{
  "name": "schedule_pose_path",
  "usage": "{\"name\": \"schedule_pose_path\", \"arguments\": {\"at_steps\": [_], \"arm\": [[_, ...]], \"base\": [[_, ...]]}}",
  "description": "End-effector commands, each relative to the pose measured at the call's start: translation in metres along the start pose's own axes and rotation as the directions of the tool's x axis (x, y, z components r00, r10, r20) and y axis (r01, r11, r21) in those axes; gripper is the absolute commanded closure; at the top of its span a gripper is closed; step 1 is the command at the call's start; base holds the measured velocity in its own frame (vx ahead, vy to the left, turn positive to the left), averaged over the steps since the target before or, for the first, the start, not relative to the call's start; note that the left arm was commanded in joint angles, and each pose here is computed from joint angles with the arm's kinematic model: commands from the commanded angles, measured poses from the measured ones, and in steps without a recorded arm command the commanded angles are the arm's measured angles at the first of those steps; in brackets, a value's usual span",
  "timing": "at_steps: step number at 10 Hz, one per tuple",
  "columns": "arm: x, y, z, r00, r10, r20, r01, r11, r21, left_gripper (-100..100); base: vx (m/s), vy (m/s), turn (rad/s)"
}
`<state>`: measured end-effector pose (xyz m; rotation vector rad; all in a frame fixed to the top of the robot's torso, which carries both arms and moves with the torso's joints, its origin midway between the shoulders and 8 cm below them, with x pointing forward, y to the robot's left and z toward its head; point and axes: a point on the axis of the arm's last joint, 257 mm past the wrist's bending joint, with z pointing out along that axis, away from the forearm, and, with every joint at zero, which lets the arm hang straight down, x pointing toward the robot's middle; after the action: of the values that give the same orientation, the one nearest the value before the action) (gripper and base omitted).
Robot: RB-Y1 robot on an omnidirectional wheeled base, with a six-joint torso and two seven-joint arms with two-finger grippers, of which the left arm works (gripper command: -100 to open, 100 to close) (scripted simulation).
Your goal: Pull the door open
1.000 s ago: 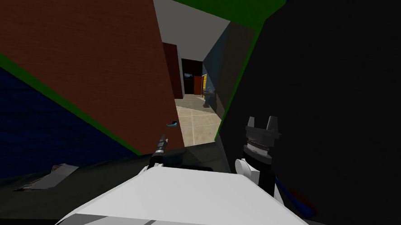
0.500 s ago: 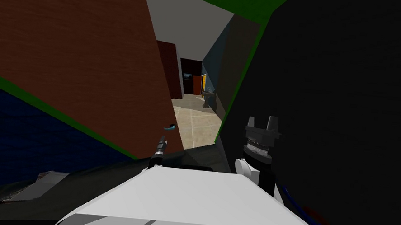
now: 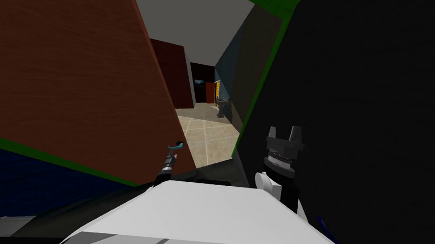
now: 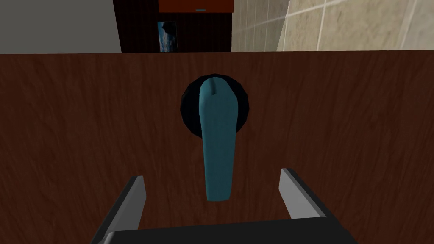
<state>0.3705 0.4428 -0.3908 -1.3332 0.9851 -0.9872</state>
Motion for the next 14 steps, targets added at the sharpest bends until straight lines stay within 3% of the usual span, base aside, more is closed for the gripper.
{"name": "schedule_pose_path", "arguments": {"at_steps": [1,3,4,5,10,14], "arm": [[-0.016,0.001,-0.0020,0.9999,0.000,0.016,0.000,1.0000,0.000,-100],[-0.039,0.001,-0.0079,0.9991,0.000,0.042,0.000,1.0000,0.001,-100],[-0.033,0.001,-0.0034,0.9994,0.001,0.035,-0.001,1.0000,0.002,-100],[-0.033,0.001,-0.0034,0.9994,0.001,0.035,-0.001,1.0000,0.002,100],[-0.033,0.001,-0.0034,0.9994,0.001,0.035,-0.001,1.0000,0.002,100],[-0.029,0.001,-0.0123,0.9998,0.004,-0.018,-0.004,1.0000,0.000,100]], "base": [[0.172,0.018,-0.091],[0.193,0.048,-0.116],[0.084,0.028,-0.023],[-0.011,-0.003,0.020],[-0.016,-0.003,0.001],[-0.172,0.022,-0.104]]}}
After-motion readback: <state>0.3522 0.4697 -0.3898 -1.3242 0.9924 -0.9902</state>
